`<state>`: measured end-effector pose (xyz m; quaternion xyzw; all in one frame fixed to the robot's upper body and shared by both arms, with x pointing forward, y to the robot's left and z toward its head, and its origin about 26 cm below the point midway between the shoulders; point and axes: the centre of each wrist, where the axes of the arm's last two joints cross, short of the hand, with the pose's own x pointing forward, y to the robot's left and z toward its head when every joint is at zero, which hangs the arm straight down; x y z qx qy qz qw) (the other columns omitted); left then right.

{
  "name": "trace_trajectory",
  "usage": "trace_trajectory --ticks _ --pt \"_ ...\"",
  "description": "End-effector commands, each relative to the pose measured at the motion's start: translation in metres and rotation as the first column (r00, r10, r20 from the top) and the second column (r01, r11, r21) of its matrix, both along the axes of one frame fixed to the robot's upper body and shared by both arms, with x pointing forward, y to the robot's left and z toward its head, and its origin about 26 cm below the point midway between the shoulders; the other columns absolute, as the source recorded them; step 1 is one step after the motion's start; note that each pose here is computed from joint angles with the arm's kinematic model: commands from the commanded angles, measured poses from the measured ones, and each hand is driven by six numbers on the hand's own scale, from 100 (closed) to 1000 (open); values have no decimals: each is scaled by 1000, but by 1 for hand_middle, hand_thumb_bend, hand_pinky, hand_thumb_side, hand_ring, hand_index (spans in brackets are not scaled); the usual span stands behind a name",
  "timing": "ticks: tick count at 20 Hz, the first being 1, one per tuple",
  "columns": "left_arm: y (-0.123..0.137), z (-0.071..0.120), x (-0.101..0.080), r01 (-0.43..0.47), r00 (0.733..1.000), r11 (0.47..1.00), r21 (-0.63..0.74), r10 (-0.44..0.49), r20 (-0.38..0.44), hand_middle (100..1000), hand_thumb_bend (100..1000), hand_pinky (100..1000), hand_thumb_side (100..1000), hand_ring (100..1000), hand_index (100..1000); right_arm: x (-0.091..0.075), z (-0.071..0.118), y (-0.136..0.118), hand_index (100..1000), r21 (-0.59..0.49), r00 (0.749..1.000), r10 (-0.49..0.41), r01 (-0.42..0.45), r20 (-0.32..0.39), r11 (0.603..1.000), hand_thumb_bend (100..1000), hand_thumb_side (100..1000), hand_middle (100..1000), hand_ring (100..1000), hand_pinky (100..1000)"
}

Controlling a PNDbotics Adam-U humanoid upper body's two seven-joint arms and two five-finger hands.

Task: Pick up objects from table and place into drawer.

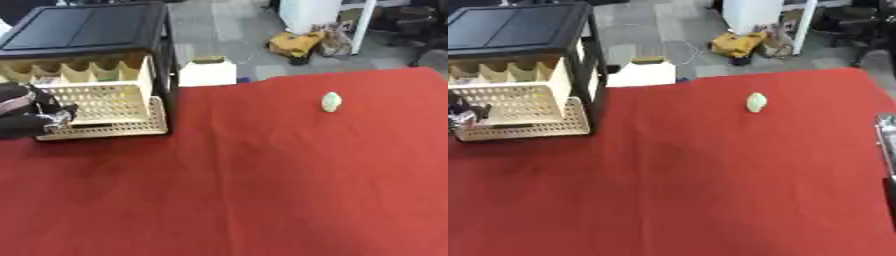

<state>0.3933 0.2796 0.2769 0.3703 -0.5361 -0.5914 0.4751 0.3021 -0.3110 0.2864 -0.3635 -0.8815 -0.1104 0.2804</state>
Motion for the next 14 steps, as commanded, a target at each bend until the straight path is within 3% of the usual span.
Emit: trace_trajectory --ticks 1,14 --pt "6 13 2 -24 999 1000 5 24 47 790 100 401 1000 707 1000 -5 9 -1 782 -12 999 -5 5 35 1000 100 595 584 773 710" --pt "-2 17 7 -4 999 1000 -12 5 40 772 100 384 1000 690 1000 -5 10 -2 781 -5 999 -15 16 40 1000 100 595 583 774 711"
